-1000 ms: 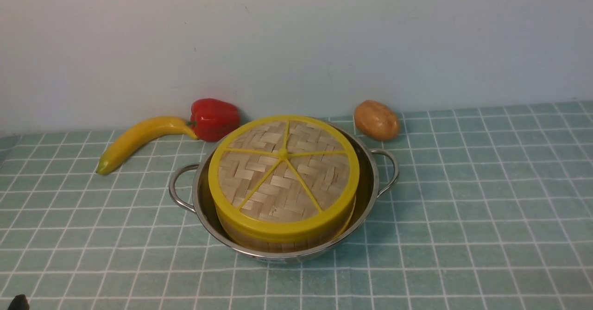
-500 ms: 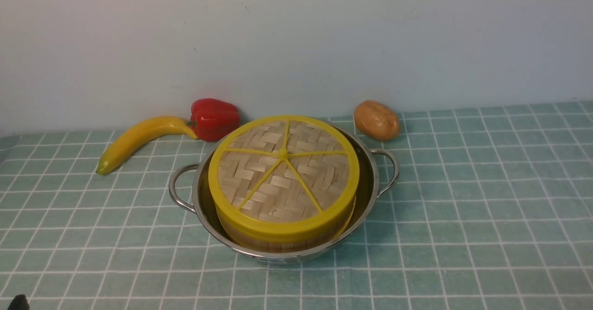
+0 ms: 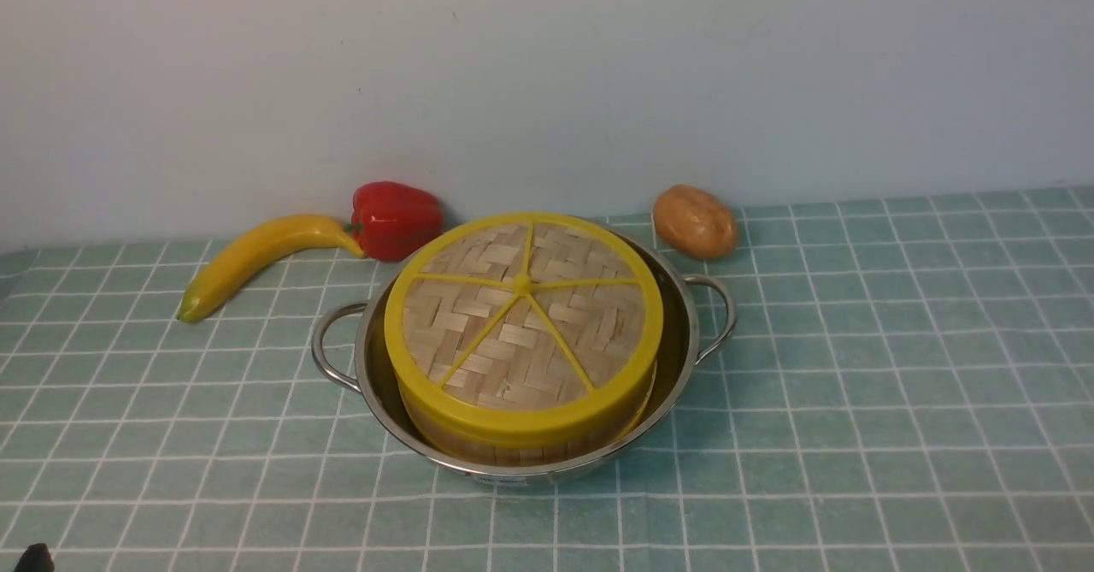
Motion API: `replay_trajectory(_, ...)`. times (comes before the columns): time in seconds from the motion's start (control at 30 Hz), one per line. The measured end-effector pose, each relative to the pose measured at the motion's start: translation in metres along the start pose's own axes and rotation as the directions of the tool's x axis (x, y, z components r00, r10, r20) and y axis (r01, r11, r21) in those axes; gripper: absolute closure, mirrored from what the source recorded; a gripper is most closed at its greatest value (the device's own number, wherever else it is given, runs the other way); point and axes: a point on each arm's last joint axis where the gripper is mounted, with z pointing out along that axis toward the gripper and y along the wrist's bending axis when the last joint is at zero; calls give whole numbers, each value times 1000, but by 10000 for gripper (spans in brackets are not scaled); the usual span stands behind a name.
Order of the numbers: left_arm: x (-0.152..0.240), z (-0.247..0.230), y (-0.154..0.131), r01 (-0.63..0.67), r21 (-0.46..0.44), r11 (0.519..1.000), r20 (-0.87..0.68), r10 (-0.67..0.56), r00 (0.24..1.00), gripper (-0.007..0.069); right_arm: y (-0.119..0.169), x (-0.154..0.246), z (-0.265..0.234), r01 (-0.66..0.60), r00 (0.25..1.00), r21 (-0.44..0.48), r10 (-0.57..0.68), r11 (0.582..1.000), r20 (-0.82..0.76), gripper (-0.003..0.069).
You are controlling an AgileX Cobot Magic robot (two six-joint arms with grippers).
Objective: Place the steamer in the pot on the blue tablecloth, and put the lid on the steamer.
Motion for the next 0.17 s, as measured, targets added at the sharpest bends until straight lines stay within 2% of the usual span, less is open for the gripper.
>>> replay_trajectory(0.17, 0, 0, 0, 0, 0, 1000, 0, 0, 1000, 382, 0, 0, 0, 0, 1000, 0, 0, 1000, 0, 419)
